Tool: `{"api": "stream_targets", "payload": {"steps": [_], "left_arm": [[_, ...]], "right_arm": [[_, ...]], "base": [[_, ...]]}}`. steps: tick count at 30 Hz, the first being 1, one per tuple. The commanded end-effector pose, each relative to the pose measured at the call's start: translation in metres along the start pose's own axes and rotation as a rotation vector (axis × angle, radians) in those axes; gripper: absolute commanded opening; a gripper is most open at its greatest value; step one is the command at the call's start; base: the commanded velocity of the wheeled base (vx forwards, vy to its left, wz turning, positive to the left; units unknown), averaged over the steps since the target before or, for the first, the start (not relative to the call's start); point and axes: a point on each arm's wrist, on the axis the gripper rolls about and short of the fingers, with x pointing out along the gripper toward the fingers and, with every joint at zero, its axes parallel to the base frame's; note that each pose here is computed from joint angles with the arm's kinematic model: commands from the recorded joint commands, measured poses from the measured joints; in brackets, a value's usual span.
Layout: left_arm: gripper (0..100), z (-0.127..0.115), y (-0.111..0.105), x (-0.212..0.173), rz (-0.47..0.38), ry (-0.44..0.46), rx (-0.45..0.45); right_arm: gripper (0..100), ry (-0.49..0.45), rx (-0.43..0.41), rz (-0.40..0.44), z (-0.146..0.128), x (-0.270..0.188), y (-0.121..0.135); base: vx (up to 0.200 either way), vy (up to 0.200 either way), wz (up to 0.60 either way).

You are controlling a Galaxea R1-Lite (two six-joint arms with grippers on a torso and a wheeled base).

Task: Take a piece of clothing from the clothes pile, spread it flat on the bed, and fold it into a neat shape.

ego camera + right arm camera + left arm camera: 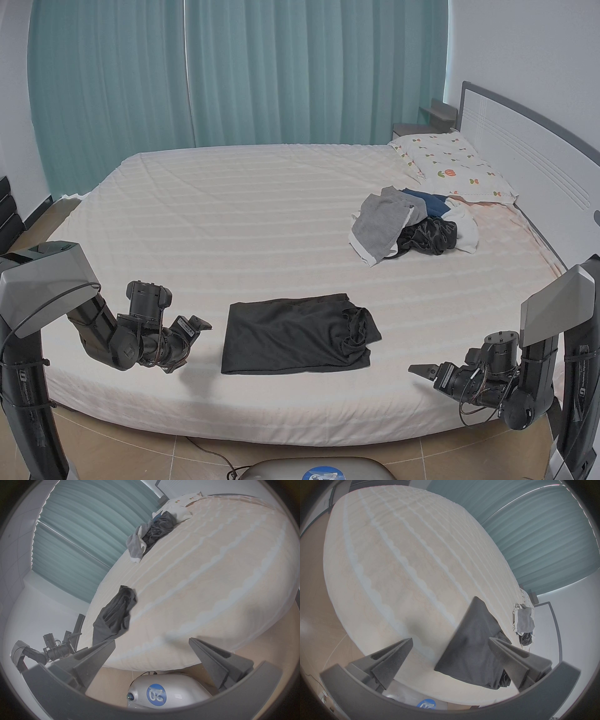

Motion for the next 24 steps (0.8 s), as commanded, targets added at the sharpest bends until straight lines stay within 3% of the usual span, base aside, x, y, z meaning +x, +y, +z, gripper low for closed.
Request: {"api": "stream_targets", "payload": {"steps": [1,11,14,19,24], "left_arm": [[100,0.000,0.000,0.001,0.001,-0.001,0.000],[100,0.000,-0.002,0.004,0.003,-0.008,0.001],[100,0.000,-0.002,0.005,0.004,-0.010,0.001],[100,-0.001,0.000,0.006,0.011,-0.009,0.005],[100,-0.002,0.001,0.007,0.015,-0.007,0.006]], "right_arm": [[100,-0.019,-0.010,0.023,0.003,0.003,0.004],[100,-0.056,-0.048,0.032,0.009,0.006,0.008],[100,-0.112,-0.083,0.020,0.015,0.005,0.013],[100,-0.142,-0.204,-0.009,0.027,0.024,0.016],[100,-0.160,-0.193,-0.112,0.033,0.057,0.008]], "base": [[0.000,0.200,0.00],[0.000,0.200,0.00],[0.000,0.200,0.00],[0.000,0.000,0.00],[0.000,0.000,0.00]]}}
